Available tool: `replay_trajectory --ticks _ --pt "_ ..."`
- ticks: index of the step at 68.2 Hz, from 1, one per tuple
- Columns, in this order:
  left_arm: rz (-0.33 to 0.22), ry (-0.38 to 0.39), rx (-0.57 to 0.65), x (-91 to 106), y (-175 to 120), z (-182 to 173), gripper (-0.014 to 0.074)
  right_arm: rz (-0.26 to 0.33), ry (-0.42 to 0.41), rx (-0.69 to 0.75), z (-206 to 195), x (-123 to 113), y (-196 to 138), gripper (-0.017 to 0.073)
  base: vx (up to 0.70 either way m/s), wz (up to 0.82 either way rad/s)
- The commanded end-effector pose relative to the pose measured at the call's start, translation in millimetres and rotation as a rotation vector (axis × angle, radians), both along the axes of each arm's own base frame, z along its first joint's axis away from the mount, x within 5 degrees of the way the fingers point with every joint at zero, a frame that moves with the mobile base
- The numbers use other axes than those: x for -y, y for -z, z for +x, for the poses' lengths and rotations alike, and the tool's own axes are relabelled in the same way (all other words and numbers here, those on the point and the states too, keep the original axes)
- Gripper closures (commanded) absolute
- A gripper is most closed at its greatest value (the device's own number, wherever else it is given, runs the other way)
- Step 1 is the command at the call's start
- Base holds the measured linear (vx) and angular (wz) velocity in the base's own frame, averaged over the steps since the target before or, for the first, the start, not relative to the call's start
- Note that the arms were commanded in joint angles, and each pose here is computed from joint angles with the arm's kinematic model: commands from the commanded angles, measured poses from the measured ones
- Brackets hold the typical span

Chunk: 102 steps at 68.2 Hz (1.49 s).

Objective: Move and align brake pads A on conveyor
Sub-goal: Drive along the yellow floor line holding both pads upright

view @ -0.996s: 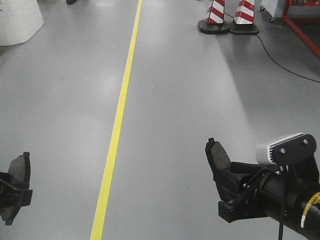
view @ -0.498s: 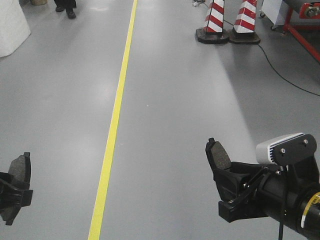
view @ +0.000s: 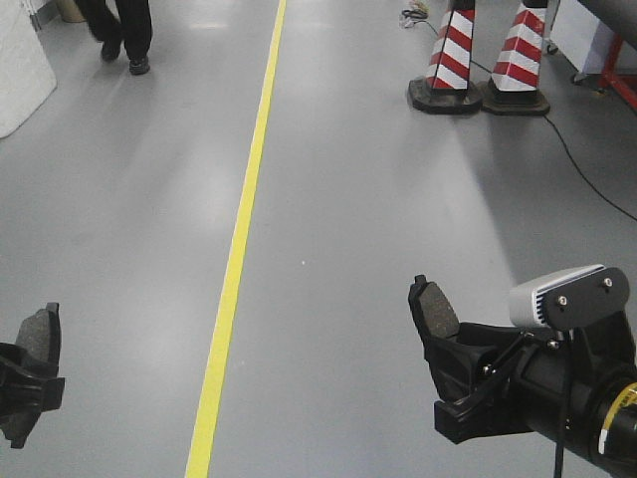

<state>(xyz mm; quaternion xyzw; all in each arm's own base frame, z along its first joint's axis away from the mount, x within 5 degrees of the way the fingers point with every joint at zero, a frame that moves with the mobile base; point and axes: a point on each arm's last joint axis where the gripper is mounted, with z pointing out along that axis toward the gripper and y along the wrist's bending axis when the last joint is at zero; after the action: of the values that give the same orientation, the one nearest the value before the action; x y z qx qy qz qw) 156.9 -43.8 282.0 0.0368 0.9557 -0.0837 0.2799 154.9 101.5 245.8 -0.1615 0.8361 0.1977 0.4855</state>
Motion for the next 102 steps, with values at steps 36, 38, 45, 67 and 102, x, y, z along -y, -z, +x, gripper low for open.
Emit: replay_trajectory --ticks 36,38,45,67,102 --pt "-0.031 -0.001 0.094 2.0 -12.4 4.1 0.0409 0.065 -0.023 0.120 3.3 -3.5 -20.4 0.0492 0.68 -0.01" --pt "-0.031 -0.001 0.094 2.0 -12.4 4.1 0.0409 0.065 -0.023 0.120 3.3 -3.5 -20.4 0.0492 0.66 -0.03" --pt "-0.031 -0.001 0.094 2.0 -12.4 4.1 0.0409 0.065 -0.023 0.120 3.3 -3.5 -20.4 0.0492 0.67 -0.02" --pt "-0.031 -0.001 0.094 2.0 -12.4 4.1 0.0409 0.065 -0.023 0.120 3.3 -3.5 -20.4 0.0492 0.67 0.01" --pt "-0.031 -0.001 0.094 2.0 -12.4 4.1 0.0409 0.065 -0.023 0.120 3.3 -3.5 -20.4 0.0492 0.66 0.02"
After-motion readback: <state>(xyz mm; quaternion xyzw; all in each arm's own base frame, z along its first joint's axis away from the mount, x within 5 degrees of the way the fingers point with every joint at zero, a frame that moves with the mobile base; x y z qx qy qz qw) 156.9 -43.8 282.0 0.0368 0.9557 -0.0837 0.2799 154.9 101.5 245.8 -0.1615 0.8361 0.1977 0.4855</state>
